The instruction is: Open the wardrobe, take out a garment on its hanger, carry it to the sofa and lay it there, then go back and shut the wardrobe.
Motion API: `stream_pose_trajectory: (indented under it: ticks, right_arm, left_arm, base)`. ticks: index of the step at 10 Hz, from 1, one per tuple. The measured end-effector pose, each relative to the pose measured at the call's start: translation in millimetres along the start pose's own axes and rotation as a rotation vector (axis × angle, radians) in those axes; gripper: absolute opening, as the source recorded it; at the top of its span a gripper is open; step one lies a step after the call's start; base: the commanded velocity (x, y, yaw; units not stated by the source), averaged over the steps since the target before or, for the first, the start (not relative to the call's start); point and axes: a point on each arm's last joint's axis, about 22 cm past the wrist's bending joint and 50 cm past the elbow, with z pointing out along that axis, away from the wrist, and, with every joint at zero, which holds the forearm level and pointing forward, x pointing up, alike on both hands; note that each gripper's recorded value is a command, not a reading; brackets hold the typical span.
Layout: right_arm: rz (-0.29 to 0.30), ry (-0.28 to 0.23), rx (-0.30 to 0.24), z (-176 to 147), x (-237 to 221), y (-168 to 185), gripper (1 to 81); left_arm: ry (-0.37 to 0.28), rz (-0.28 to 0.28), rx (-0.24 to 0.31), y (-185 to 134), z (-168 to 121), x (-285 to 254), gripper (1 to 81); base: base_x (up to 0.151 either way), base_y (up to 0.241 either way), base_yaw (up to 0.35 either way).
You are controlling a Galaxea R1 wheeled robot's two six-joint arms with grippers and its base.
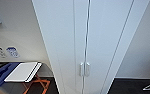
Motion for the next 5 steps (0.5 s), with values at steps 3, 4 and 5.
stream_pose_trajectory:
  ticks: [3,4,5]
  right_arm:
    - [-0.041,0.056,0.071,-26.3,55.0,-27.4,81.1]
    - [-0.051,0.068,0.086,-34.7,69.7,-33.6,81.1]
    - [-0.068,0.096,0.108,-46.6,93.2,-43.3,81.1]
  left_arm:
    - [0.044,0.034,-0.035,8.8,-31.3,44.2,81.1]
    - [0.055,0.046,-0.054,16.6,-40.3,57.5,81.1]
    - [0.07,0.063,-0.071,24.4,-48.9,74.3,81.1]
  base:
    - [0.0,0.0,0.0]
    - [0.0,0.0,0.0]
    - [0.0,0.0,0.0]
